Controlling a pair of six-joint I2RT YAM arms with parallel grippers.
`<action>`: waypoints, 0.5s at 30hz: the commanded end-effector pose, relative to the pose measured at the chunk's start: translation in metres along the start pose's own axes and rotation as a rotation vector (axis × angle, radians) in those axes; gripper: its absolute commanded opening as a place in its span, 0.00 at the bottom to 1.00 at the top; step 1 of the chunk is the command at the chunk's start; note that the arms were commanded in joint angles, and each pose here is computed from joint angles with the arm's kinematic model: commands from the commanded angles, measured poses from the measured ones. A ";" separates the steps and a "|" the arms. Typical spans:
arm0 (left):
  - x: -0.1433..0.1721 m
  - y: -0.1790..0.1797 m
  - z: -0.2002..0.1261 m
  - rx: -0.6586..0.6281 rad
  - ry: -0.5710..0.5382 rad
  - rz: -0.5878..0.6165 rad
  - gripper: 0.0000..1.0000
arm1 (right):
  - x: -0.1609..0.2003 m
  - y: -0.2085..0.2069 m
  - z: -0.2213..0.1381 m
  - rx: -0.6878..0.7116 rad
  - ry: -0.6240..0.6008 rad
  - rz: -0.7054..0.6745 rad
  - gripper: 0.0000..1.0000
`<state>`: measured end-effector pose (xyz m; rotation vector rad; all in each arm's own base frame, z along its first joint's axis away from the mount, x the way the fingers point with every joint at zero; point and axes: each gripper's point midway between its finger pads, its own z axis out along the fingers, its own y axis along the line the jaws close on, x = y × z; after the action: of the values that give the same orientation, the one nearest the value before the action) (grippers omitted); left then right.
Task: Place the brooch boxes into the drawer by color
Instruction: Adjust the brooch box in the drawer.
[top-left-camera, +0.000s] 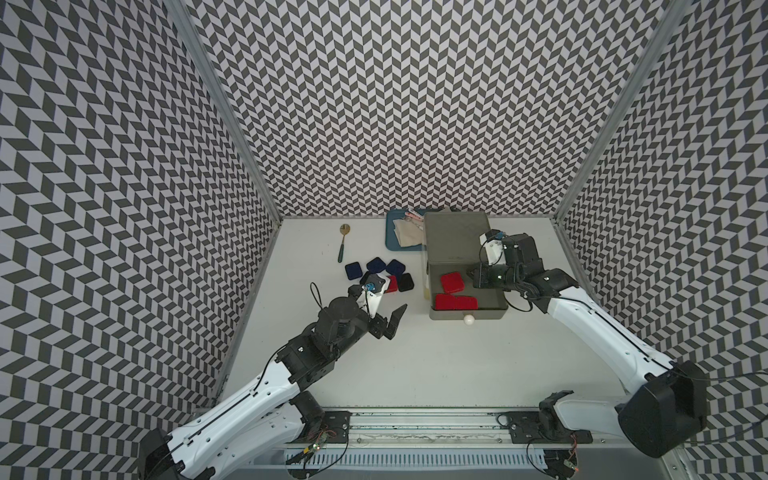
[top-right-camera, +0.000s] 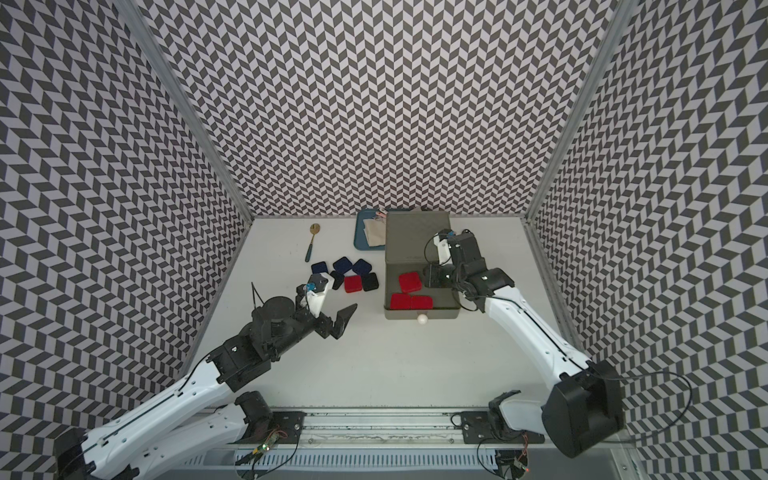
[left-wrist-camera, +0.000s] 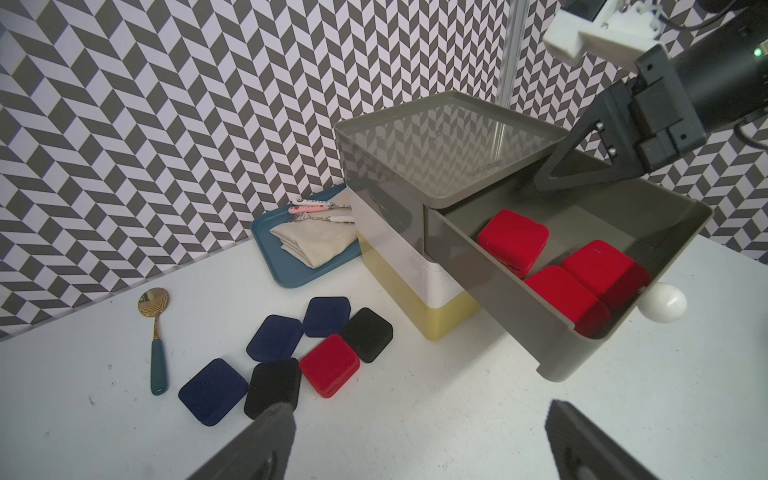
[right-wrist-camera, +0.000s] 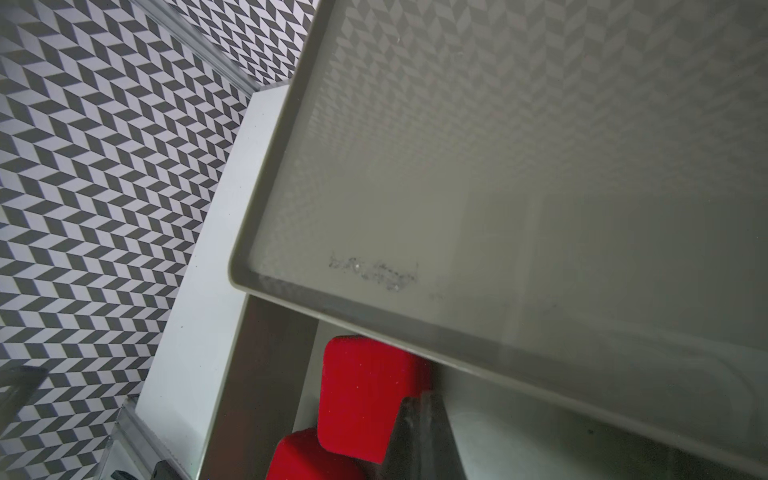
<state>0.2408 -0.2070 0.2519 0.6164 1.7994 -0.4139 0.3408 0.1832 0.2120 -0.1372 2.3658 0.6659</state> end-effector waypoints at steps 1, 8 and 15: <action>-0.004 -0.001 0.000 0.008 -0.025 -0.016 1.00 | -0.007 -0.004 0.006 0.028 -0.012 -0.024 0.00; -0.005 0.000 0.000 0.006 -0.026 -0.015 1.00 | 0.000 -0.003 0.017 0.019 0.016 -0.018 0.00; -0.008 0.001 -0.003 0.003 -0.036 -0.015 1.00 | 0.011 0.012 0.031 0.002 0.062 -0.037 0.00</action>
<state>0.2411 -0.2064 0.2522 0.6147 1.7987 -0.4132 0.3413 0.2000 0.1843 -0.1865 2.4377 0.6471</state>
